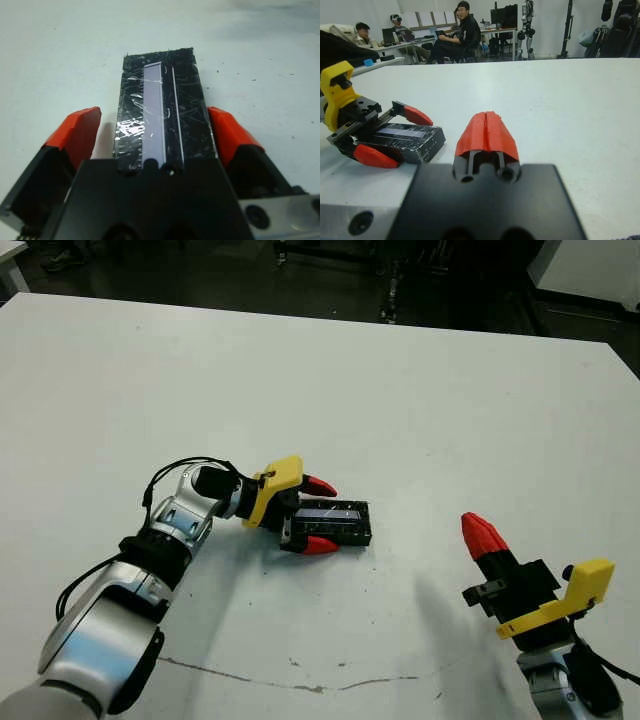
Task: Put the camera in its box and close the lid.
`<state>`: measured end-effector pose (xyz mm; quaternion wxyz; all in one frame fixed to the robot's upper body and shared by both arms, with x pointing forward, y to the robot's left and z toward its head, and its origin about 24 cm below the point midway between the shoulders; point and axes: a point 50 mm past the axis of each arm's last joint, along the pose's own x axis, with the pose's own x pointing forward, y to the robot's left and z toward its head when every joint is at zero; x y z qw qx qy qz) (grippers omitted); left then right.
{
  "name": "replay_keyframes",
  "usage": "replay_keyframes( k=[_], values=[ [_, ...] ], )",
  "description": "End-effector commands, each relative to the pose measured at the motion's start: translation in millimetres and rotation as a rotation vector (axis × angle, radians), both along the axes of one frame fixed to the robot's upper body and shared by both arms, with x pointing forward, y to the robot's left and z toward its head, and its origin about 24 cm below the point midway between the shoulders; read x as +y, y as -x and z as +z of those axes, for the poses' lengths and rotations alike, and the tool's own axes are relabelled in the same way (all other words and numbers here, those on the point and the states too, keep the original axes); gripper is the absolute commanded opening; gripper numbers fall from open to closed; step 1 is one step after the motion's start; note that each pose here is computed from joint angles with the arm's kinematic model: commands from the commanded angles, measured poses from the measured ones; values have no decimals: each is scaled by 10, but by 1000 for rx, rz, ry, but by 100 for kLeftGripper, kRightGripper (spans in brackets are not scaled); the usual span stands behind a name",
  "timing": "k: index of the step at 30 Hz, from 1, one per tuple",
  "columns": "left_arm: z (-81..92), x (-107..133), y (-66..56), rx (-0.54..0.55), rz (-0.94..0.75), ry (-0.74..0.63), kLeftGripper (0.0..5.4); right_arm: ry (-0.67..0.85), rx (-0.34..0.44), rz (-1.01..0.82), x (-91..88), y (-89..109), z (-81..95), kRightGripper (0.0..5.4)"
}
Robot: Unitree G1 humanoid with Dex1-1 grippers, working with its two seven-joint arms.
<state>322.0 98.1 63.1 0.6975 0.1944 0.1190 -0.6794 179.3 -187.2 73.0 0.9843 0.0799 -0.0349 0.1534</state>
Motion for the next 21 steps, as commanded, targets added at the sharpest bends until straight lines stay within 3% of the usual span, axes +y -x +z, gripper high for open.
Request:
replay_keyframes(
  k=[1,11,21],
  values=[
    [-465,-210,327,157,-89,-62,539,1,4,-7,-17,10,-14,0],
    [-476,-146,337,174,-73,-39,539,7,1,-4,-16,6,-24,0],
    [-358,24,342,153,-64,-16,539,19,3,-13,-8,8,-24,0]
  ],
)
